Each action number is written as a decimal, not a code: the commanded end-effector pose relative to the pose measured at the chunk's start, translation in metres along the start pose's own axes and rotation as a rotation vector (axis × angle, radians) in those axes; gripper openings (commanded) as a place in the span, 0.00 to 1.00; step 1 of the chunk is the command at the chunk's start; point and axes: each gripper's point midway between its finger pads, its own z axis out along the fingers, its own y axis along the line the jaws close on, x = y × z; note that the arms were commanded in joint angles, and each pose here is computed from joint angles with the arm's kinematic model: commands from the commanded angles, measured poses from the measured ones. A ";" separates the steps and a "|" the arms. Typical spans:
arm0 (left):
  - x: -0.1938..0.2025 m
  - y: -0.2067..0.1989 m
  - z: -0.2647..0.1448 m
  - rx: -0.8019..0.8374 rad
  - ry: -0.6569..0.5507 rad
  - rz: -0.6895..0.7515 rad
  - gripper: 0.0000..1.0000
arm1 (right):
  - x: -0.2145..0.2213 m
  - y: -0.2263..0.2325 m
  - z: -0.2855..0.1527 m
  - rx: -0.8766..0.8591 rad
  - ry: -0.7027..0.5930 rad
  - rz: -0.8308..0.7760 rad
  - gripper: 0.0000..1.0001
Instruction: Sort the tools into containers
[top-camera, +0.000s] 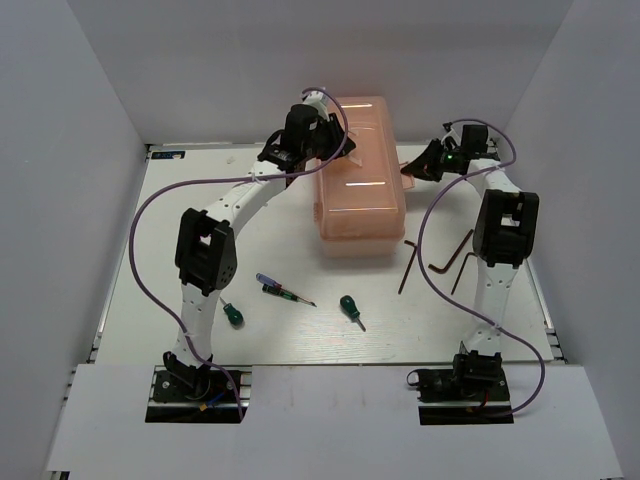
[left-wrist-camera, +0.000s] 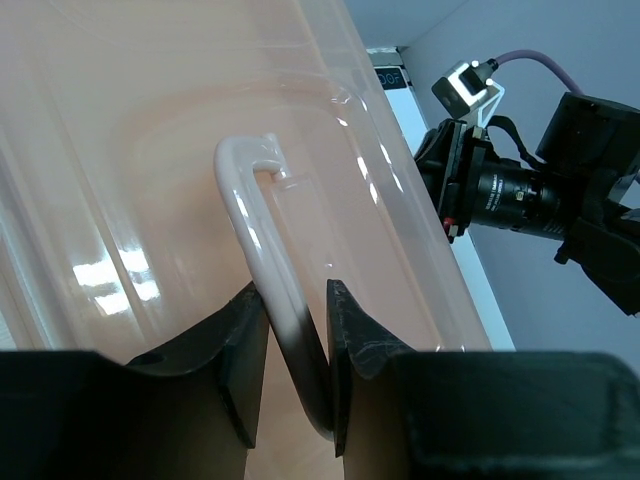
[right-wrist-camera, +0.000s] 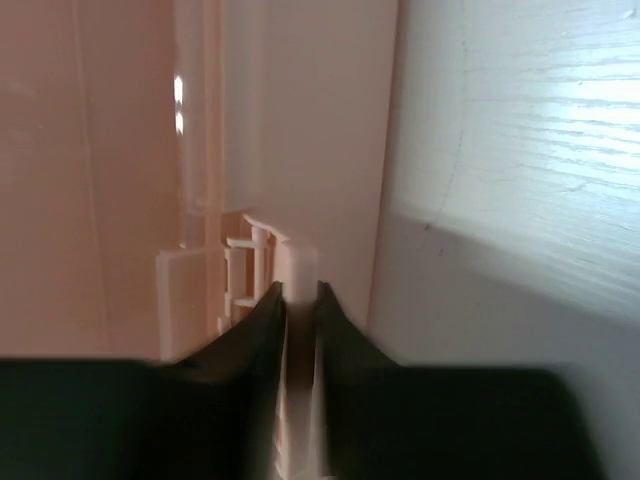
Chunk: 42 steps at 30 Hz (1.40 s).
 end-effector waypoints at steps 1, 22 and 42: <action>0.009 -0.017 -0.005 0.059 0.064 0.034 0.00 | 0.001 0.015 -0.003 -0.059 0.018 -0.009 0.03; -0.137 0.068 -0.184 -0.480 -0.256 0.223 0.00 | -0.051 -0.037 -0.081 0.288 -0.176 -0.057 0.00; -0.034 0.148 -0.198 -0.521 -0.065 0.212 0.00 | -0.037 -0.055 -0.090 0.303 -0.146 -0.016 0.00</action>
